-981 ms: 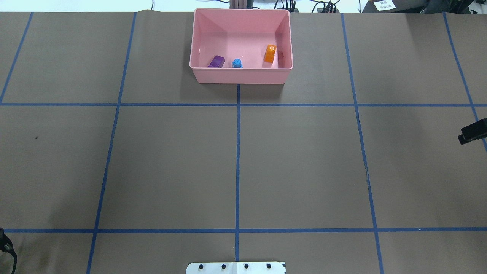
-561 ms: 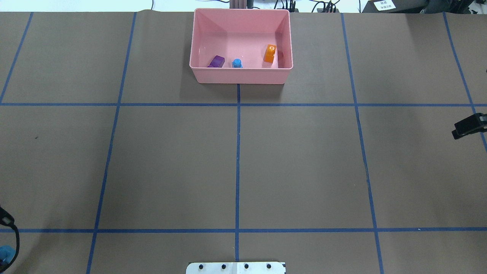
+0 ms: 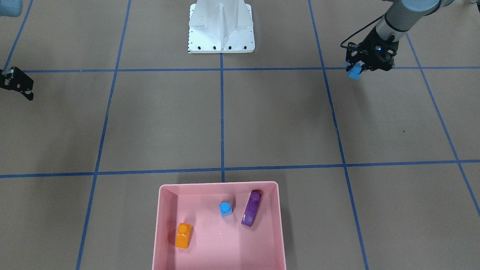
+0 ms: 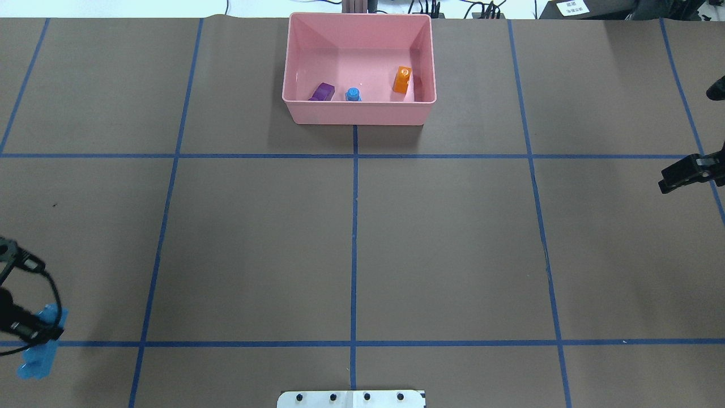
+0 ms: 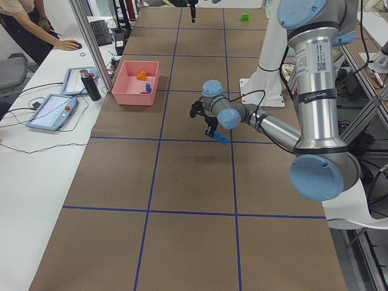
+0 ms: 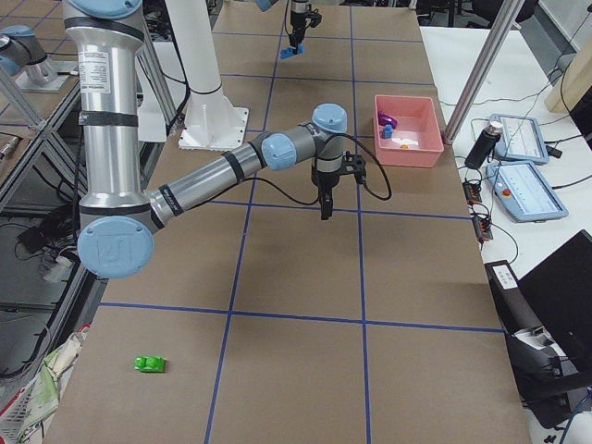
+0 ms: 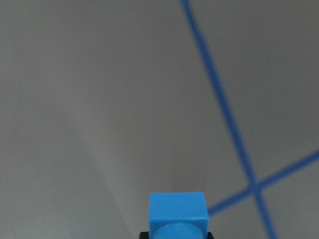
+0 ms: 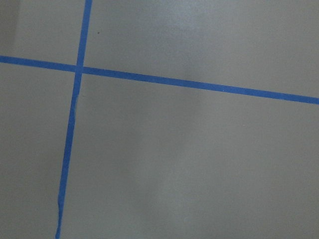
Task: Put all blocks into box
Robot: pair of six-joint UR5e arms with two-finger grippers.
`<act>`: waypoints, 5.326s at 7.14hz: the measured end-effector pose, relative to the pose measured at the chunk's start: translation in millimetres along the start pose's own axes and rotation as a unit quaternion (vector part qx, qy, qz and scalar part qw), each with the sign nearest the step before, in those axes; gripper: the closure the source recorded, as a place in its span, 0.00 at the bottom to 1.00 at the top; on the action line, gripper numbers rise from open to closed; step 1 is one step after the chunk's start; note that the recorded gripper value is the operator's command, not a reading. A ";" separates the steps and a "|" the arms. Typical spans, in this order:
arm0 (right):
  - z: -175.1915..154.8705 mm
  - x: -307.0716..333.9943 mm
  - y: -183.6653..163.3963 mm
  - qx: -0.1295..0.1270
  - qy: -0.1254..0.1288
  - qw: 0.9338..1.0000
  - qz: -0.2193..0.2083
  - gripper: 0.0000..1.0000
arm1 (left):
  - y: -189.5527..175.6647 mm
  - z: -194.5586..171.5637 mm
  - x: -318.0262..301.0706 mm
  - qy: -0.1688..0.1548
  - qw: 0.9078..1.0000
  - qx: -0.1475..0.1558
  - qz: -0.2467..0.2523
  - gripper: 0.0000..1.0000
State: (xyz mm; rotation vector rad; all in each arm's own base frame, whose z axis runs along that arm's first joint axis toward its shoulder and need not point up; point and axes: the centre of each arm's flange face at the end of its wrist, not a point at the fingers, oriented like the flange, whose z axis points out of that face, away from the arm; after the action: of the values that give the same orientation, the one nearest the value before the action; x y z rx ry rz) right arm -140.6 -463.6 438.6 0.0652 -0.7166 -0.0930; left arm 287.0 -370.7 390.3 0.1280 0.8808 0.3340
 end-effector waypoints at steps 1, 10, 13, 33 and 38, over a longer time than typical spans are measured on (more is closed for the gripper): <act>2.2 -2.3 -7.5 0.000 0.000 1.000 0.000 0.01 | -64.4 -15.4 36.5 -0.008 1.000 0.009 -0.016 1.00; 1.4 -7.3 -18.1 0.005 0.000 1.000 -0.001 0.01 | -458.1 -76.1 208.0 -0.064 0.995 0.071 0.020 1.00; -0.1 -8.4 -18.3 0.006 -0.001 1.000 -0.002 0.01 | -504.3 -50.0 200.2 -0.154 0.976 0.122 0.093 1.00; 118.2 334.4 383.4 -0.070 -0.013 0.997 -0.003 0.01 | -367.3 -120.9 -132.6 -0.053 0.977 0.039 0.205 0.00; 158.4 369.7 458.2 -0.092 -0.017 0.995 0.047 0.14 | -337.6 -130.4 -121.4 -0.054 0.975 0.046 0.211 0.00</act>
State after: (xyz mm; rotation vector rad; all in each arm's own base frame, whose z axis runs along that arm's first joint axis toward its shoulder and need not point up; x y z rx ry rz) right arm 61.2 -52.3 840.9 -0.1460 -0.7405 -0.0701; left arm 193.4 -732.8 313.9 0.4181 0.7578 0.6770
